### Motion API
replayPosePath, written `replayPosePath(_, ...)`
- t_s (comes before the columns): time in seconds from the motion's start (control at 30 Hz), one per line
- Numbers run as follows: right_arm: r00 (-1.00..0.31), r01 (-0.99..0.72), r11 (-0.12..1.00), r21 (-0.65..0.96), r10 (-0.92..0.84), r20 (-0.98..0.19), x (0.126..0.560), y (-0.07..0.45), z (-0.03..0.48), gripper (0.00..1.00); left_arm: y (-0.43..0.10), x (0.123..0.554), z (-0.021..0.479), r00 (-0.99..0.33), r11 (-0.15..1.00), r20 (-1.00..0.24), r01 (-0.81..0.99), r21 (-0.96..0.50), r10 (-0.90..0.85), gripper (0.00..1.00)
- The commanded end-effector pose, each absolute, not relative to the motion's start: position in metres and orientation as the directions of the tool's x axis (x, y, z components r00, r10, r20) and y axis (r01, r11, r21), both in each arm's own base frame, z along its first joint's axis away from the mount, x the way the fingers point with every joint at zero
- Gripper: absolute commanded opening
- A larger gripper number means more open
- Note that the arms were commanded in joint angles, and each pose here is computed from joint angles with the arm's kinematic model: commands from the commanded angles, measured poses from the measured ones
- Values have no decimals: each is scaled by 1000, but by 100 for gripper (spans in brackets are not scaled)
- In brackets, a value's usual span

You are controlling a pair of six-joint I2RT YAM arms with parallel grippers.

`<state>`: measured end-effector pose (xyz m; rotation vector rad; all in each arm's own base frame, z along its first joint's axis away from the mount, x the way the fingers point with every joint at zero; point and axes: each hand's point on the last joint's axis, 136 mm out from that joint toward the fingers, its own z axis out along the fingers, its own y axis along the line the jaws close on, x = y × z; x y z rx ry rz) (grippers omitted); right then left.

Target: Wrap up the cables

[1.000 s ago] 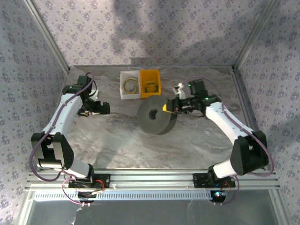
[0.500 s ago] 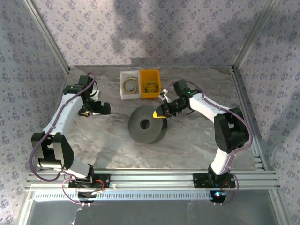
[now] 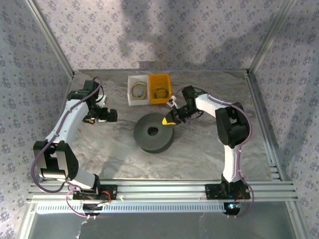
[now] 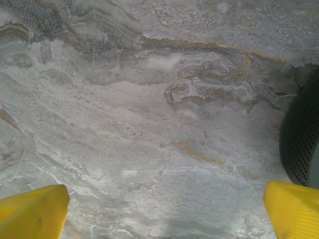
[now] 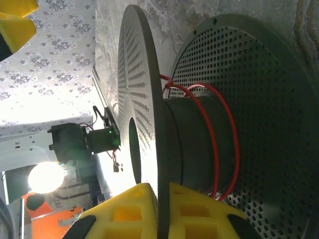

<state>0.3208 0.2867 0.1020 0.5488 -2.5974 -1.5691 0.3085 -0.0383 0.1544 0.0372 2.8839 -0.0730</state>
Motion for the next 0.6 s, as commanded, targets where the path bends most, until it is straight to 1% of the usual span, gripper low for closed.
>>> replayPosePath(0.0, -940, -314, 659, 684, -315, -129, 342, 261, 43, 0, -36, 302, 160, -962, 999, -272, 37, -31, 27, 100)
replayPosePath(0.07, -944, -310, 677, 667, -300, -134, 347, 257, 39, 1, -36, 301, 159, -961, 999, -275, 29, -34, 19, 100)
replayPosePath(0.17, -946, -306, 690, 655, -297, -129, 351, 255, 35, 6, -36, 301, 158, -961, 999, -277, 22, -37, 10, 100)
replayPosePath(0.23, -947, -300, 695, 654, -297, -119, 351, 253, 33, 15, -36, 302, 157, -961, 999, -276, 18, -38, 7, 100)
replayPosePath(0.3, -947, -300, 701, 647, -298, -116, 352, 251, 32, 27, -36, 302, 157, -962, 999, -274, 18, -38, 7, 100)
replayPosePath(0.37, -947, -302, 705, 642, -297, -120, 352, 249, 34, 36, -36, 302, 156, -962, 999, -273, 18, -38, 7, 100)
replayPosePath(0.47, -946, -314, 714, 626, -289, -145, 358, 244, 47, 47, -36, 303, 157, -962, 999, -273, 20, -35, 10, 100)
replayPosePath(0.57, -938, -344, 721, 601, -291, -188, 362, 241, 71, 62, -35, 303, 157, -962, 999, -271, 23, -32, 13, 100)
